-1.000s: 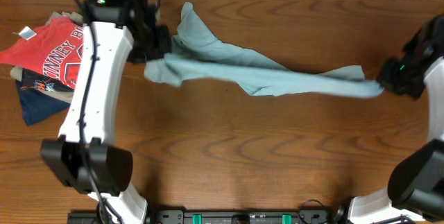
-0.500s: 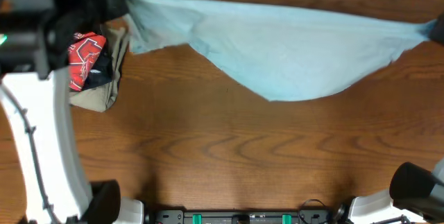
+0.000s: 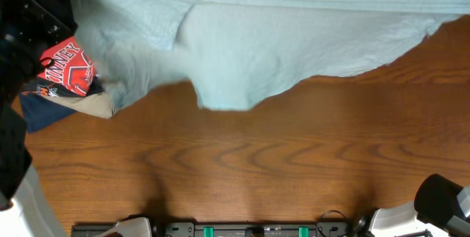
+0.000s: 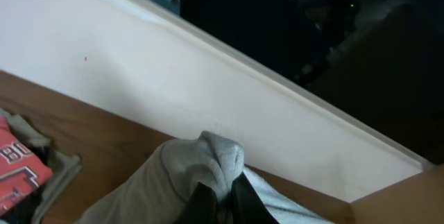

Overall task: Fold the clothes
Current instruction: 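Lift the light-blue t-shirt high with both grippers and swing it forward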

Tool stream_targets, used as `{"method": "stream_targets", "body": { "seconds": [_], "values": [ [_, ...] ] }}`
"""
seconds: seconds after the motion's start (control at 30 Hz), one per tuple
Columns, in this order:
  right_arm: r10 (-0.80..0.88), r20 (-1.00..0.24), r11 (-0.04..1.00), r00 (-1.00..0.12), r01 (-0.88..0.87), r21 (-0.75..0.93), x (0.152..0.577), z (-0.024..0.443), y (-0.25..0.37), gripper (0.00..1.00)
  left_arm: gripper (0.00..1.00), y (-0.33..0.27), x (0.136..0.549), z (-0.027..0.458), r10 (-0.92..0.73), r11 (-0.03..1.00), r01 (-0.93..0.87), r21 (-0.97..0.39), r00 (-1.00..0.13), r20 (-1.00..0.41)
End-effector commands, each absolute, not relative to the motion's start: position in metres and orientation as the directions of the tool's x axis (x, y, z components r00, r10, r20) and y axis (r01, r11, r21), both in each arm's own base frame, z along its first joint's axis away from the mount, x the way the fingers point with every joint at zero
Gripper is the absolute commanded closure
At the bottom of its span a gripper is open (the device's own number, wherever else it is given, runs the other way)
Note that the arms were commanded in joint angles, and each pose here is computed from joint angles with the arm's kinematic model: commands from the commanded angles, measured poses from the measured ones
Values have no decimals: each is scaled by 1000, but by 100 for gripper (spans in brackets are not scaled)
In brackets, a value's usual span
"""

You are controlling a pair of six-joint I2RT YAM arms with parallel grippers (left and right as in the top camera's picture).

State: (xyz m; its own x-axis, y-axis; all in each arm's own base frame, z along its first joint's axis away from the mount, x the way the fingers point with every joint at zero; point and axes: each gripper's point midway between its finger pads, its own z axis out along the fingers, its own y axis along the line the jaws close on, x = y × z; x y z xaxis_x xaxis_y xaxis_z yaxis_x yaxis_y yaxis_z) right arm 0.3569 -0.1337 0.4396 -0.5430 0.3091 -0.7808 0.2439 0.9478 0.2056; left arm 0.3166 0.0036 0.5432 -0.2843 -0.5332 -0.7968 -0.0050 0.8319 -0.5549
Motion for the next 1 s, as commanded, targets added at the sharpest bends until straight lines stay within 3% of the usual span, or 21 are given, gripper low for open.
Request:
{"method": "stream_targets", "body": {
  "seconds": [0.0,0.23,0.4,0.57,0.7,0.83,0.97],
  "values": [
    [301,-777,939,-553,315,139,354,431,-160,99,94,30,346,519,-583,810,-134,-571,-293,-758],
    [303,-734,946,-608,286,152,378,406,-156,99,94,19,411,457,-552,800,-93,-592,-499,-668],
    [286,-707,956,-646,248,160,419,376,-155,99,94,8,462,431,-448,845,7,-535,-539,-713],
    [261,-785,963,-562,207,172,484,372,-157,99,94,-4,519,451,-375,871,162,-465,-393,-840],
    [305,-884,949,-353,197,248,533,408,-160,99,94,-4,551,493,-431,851,238,-468,-193,-882],
    [356,-918,928,-175,177,326,545,452,-164,99,94,10,559,535,-504,835,254,-488,-4,-864],
    [350,-924,929,-154,188,320,539,460,-167,99,94,13,556,546,-504,839,259,-479,36,-863]
  ]
}}
